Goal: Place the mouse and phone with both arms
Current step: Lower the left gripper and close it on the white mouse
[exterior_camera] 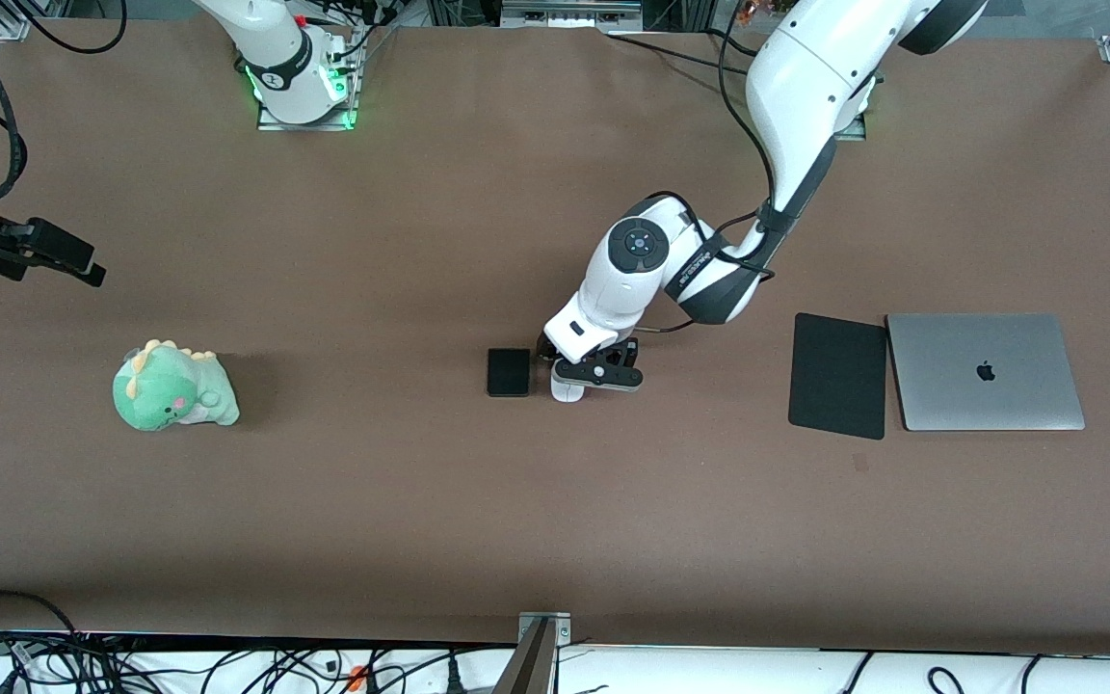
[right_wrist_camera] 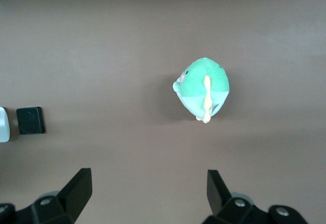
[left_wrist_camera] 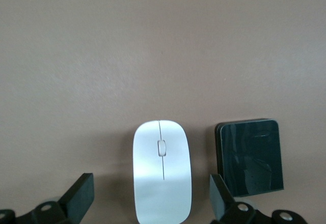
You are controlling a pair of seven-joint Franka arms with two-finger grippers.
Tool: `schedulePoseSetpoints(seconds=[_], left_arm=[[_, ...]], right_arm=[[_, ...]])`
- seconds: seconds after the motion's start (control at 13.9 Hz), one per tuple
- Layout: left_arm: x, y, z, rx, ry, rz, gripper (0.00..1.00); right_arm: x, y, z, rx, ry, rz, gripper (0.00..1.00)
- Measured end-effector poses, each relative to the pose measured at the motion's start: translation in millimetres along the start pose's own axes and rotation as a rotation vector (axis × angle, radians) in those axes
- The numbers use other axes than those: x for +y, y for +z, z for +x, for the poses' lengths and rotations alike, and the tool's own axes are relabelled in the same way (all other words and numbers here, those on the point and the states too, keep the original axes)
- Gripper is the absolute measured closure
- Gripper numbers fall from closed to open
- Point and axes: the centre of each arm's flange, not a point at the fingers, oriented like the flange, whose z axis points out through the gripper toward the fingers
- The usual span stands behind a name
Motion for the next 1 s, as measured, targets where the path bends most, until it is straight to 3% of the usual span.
schedulePoseSetpoints(seconds=[0.72, 1.0], left_arm=[[7, 39, -18, 0.044, 0.022, 0.055, 0.00], [5, 48, -19, 0.054, 0.025, 0.044, 0.00]], right_arm=[[-4, 0, 1, 0.011, -0.121, -0.030, 0.00], [-4, 0, 1, 0.010, -0.123, -0.031, 0.00]])
